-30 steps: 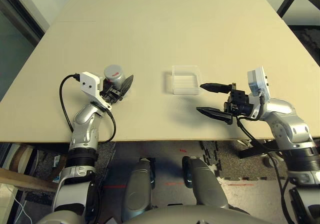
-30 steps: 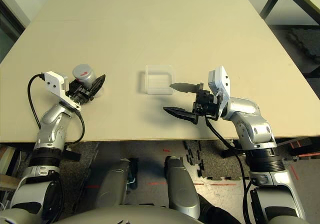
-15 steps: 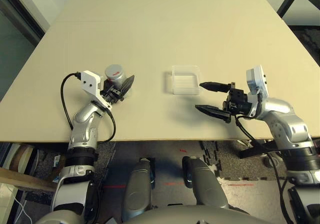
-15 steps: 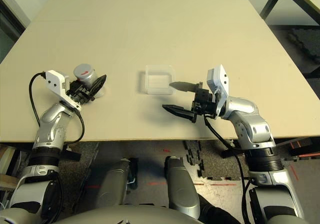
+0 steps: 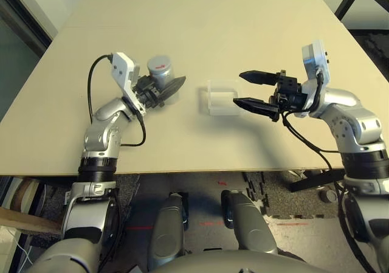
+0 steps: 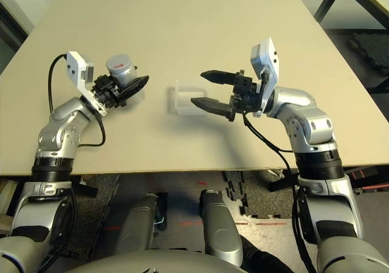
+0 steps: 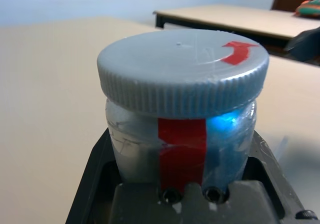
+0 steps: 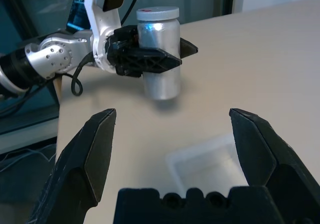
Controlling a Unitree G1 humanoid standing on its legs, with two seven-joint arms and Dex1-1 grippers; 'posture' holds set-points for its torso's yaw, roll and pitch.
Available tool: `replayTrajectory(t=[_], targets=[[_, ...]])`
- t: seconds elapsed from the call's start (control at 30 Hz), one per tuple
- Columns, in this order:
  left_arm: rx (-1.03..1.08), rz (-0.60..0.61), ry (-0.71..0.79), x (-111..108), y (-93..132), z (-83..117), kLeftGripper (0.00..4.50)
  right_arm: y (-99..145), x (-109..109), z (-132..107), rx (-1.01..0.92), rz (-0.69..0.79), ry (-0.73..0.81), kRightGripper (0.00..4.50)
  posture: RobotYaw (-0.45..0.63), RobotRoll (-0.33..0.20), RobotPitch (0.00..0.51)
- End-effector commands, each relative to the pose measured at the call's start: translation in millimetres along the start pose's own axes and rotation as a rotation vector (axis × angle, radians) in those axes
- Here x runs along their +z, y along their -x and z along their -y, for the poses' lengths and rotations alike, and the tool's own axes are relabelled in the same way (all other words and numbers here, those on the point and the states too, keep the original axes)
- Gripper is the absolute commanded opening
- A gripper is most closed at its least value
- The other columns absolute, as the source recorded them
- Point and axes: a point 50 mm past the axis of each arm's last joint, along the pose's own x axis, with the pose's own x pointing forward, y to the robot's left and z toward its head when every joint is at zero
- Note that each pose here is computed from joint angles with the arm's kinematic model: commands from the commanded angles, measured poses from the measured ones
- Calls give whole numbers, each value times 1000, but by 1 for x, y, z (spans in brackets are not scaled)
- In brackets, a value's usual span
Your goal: Pour the medicine from the bottle into the box.
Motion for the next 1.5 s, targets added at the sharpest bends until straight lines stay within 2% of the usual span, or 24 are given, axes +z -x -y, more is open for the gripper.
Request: replayTrajectory(t=[0.03,0.3,0.5,1.1,1.5], targets=[[-50,-7,10,-2,-16,3,2579,-8,3,4,3,-6,5,4500,-124,0,175],[-172,-18,13,-5,-46,17,2579,-21,11,18,-33,-12,49,4500,-144,0,169],[-250,-48,-1,-7,-59,25,2579,-32,13,21,-19,-10,52,4500,-159,0,167],[-298,-76,-35,-12,-64,27,2579,-65,21,20,57,38,43,4500,-167,0,164],[-299,-97,-46,-15,-59,26,2579,-76,19,19,90,26,57,4500,-159,0,166]])
